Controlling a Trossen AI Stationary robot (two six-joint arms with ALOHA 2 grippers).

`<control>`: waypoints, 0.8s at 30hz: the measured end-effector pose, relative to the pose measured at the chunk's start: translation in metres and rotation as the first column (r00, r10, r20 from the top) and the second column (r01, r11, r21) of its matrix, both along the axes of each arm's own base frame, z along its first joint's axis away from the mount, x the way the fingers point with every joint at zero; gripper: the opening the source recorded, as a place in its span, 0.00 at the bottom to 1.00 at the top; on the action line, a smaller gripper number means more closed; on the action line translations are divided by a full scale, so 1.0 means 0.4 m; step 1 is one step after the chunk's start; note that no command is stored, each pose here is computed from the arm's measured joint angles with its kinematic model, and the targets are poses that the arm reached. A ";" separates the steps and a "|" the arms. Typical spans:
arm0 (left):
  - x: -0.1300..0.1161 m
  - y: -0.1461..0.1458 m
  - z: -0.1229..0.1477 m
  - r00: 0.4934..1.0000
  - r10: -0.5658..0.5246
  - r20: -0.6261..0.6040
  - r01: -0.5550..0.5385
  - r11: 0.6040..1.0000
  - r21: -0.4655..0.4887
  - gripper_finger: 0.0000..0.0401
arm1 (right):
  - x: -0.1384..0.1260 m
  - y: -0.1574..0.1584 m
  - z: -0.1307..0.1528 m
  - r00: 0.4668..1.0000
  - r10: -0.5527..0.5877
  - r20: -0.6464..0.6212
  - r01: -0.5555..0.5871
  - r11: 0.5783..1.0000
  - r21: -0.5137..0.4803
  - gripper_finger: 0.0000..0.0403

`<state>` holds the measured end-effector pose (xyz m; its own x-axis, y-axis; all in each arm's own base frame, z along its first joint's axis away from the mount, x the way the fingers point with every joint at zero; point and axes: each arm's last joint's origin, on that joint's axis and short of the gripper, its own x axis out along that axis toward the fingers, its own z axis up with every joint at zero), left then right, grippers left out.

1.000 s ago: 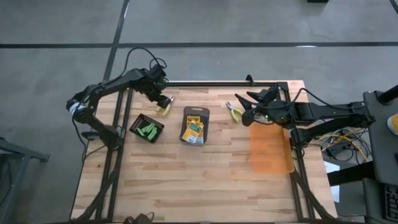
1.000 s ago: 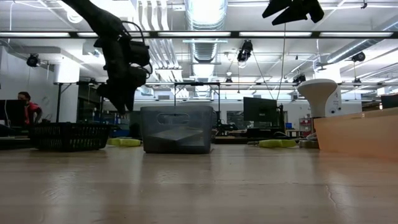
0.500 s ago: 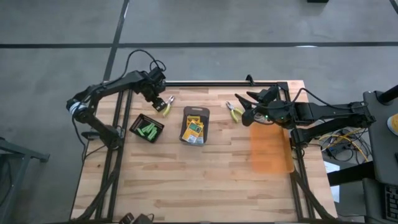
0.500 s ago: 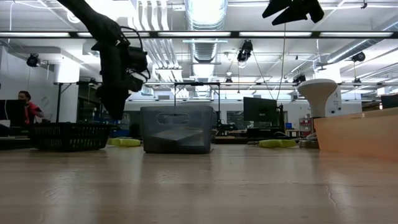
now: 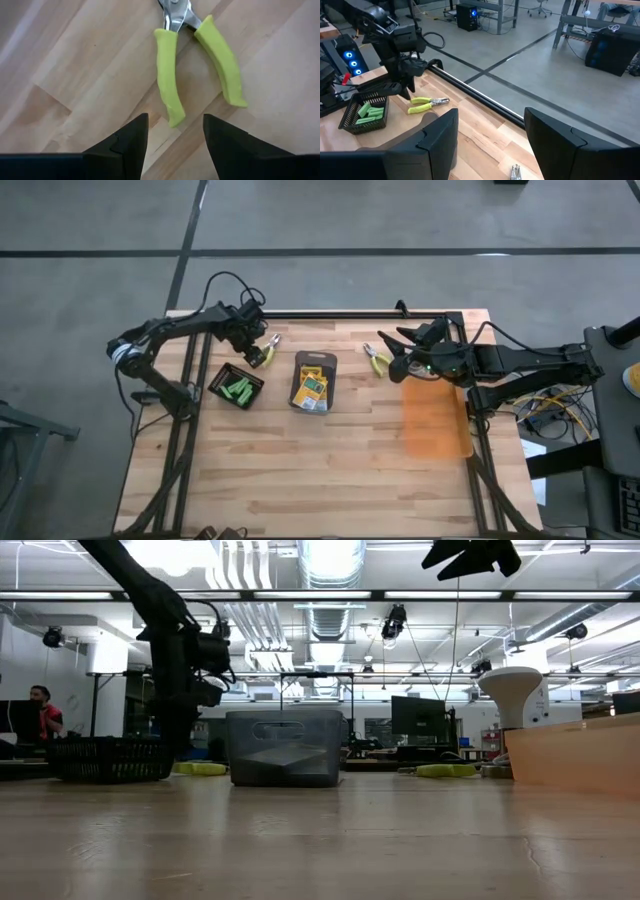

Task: Pick & Place School Supplies
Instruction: Put the left light green hole puncher into the orange bin

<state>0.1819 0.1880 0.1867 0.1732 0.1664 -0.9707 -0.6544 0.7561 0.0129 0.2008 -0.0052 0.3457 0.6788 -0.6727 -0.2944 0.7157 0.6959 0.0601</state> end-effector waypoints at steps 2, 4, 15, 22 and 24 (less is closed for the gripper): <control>-0.002 -0.002 -0.010 1.000 0.004 0.004 -0.004 1.000 0.003 0.49 | 0.000 0.000 0.000 1.000 0.000 0.000 0.000 1.000 0.000 0.56; -0.004 -0.005 -0.021 1.000 0.005 0.006 -0.005 1.000 0.004 0.49 | 0.000 0.000 0.000 1.000 -0.001 0.000 0.001 1.000 0.000 0.56; -0.005 -0.008 -0.060 0.997 -0.002 0.076 0.000 0.999 0.039 0.49 | 0.000 0.000 0.000 1.000 -0.001 0.000 0.001 1.000 0.000 0.56; -0.016 -0.021 -0.087 0.997 -0.004 0.072 0.002 1.000 0.026 0.49 | 0.000 0.000 0.000 1.000 0.000 0.000 0.000 1.000 0.000 0.56; -0.018 -0.022 -0.092 0.997 -0.004 0.073 0.002 1.000 0.029 0.49 | 0.000 0.000 0.000 1.000 -0.001 0.000 0.001 1.000 0.000 0.56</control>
